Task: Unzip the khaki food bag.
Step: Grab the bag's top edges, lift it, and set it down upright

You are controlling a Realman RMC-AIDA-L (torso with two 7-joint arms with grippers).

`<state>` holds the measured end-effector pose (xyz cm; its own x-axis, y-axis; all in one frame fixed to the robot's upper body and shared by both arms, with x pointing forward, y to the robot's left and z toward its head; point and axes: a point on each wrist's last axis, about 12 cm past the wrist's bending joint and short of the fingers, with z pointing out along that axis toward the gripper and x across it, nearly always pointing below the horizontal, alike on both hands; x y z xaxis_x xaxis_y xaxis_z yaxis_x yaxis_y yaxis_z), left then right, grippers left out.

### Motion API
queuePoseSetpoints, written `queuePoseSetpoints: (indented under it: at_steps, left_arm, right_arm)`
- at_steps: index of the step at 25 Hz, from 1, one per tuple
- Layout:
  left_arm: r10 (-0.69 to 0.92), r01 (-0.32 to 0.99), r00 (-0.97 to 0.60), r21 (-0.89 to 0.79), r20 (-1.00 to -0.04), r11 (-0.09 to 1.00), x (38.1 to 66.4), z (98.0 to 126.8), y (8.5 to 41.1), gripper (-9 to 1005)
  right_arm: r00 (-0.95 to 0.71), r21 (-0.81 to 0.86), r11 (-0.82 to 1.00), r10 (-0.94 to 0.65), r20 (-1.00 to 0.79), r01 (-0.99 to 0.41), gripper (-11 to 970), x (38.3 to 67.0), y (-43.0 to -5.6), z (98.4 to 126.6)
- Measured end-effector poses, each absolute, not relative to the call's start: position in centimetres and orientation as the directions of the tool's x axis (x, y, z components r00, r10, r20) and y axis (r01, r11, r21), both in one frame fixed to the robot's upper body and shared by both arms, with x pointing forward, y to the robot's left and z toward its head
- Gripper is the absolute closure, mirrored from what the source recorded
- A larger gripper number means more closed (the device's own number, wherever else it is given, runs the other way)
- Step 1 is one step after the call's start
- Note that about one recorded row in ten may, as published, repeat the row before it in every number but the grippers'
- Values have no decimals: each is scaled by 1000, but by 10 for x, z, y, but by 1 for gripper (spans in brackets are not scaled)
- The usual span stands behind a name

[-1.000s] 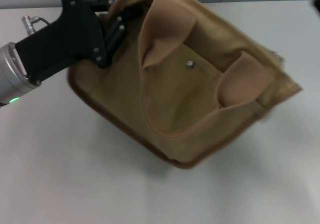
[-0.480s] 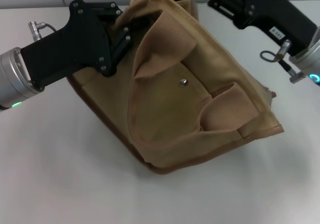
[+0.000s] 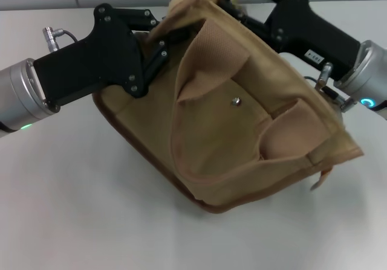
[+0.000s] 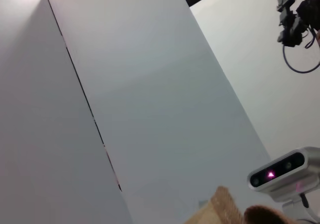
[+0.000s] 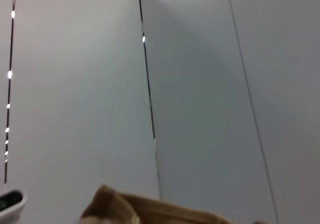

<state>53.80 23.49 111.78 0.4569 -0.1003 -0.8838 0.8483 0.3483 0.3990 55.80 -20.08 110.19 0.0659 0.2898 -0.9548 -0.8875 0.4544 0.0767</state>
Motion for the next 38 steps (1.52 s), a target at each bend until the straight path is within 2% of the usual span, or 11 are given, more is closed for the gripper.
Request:
queuePoseSetpoints:
  at_steps: [6, 12, 15, 19, 23, 27, 32, 38]
  left_arm:
    - [-95, 841, 471, 414, -877, 348, 538, 1118, 235, 920]
    - [-95, 836, 478, 420, -873, 353, 538, 1118, 233, 920]
    - [-98, 834, 481, 421, -871, 357, 539, 1119, 233, 921]
    - [-100, 835, 484, 424, -869, 351, 540, 1120, 232, 921]
    - [-100, 838, 484, 427, -870, 340, 541, 1121, 230, 921]
    - [-100, 839, 484, 430, -869, 333, 541, 1121, 229, 921]
    - [-100, 842, 484, 431, -869, 325, 541, 1121, 228, 921]
    - [-99, 842, 483, 431, -870, 325, 541, 1121, 227, 921]
  right_arm:
    - [-18, 98, 403, 195, -981, -910, 120, 552, -204, 1092]
    - [-41, 108, 411, 169, -985, -905, 120, 528, -225, 1079]
    - [-28, 118, 439, 207, -978, -890, 120, 512, -241, 1075]
    - [90, 132, 539, 365, -927, -832, 121, 498, -261, 1081]
    - [139, 150, 585, 419, -897, -797, 121, 503, -260, 1084]
    - [114, 156, 556, 420, -900, -816, 120, 519, -242, 1088]
    - [51, 130, 471, 353, -934, -873, 120, 534, -214, 1090]
    - [3, 130, 439, 288, -958, -889, 121, 539, -201, 1085]
